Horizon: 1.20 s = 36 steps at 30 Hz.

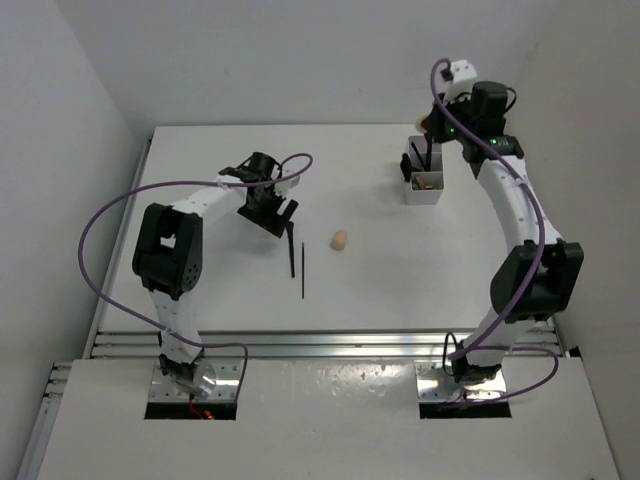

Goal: Organize the makeup

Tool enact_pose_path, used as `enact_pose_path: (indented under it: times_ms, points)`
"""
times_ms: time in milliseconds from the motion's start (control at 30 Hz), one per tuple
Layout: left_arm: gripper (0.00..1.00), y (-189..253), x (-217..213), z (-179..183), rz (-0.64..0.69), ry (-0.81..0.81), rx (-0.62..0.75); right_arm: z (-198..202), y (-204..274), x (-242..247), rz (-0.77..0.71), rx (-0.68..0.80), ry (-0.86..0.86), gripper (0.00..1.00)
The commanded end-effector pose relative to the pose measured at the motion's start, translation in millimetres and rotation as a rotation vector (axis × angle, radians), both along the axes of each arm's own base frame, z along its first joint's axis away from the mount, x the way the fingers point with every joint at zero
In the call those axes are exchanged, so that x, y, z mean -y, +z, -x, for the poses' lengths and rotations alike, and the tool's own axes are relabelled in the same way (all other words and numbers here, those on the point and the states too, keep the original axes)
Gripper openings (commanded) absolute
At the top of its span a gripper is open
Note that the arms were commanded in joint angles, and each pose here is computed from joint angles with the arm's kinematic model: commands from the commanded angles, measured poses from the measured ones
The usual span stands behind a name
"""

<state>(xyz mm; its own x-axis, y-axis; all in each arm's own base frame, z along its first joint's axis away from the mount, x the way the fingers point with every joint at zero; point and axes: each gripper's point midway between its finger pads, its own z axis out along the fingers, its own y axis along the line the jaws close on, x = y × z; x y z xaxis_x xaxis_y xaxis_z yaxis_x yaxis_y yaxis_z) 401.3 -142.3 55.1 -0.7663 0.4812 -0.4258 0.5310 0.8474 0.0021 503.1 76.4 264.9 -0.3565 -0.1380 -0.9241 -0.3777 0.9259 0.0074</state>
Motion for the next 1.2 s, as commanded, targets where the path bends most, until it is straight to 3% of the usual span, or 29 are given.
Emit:
enact_pose_path:
  times_ms: [0,67,100,133,167,200,267,433,967,1167]
  points:
    - [0.89,8.9,-4.1,-4.7,-0.028,-0.019,0.021,-47.0,-9.8,52.6,-0.055,0.005,-0.192,0.0]
    - [0.89,12.3,-3.5,-8.0,-0.03,-0.03,0.033,-69.3,-0.3,69.5,-0.078,0.025,-0.249,0.0]
    - [0.89,12.3,-3.8,-8.2,-0.033,-0.038,0.036,-75.0,-21.1,84.9,-0.066,-0.026,-0.291,0.0]
    - [0.89,10.8,-3.2,-10.3,-0.034,-0.038,0.034,-84.8,2.9,91.9,-0.064,0.025,-0.31,0.0]
    - [0.89,6.4,-3.3,-9.8,-0.037,-0.038,0.024,-95.5,-35.2,98.3,-0.052,-0.046,-0.317,0.0]
    - [0.89,9.3,-2.5,-12.3,-0.034,-0.038,0.033,-103.5,-17.3,103.0,-0.055,-0.016,-0.319,0.0]
    - [0.89,7.7,-1.8,-14.4,-0.034,-0.038,0.031,-112.5,-41.7,107.2,-0.052,-0.063,-0.323,0.0]
    - [0.89,1.9,1.1,-21.9,-0.056,-0.039,0.027,-125.5,-48.2,115.9,-0.063,-0.025,-0.323,0.0]
    - [0.89,-2.7,2.1,-23.8,-0.081,-0.04,0.014,-96.7,-121.3,91.1,-0.106,-0.216,-0.256,0.0]
    - [0.89,0.1,6.9,-25.0,-0.078,-0.048,0.023,-108.5,-126.7,92.9,-0.105,-0.193,-0.258,0.0]
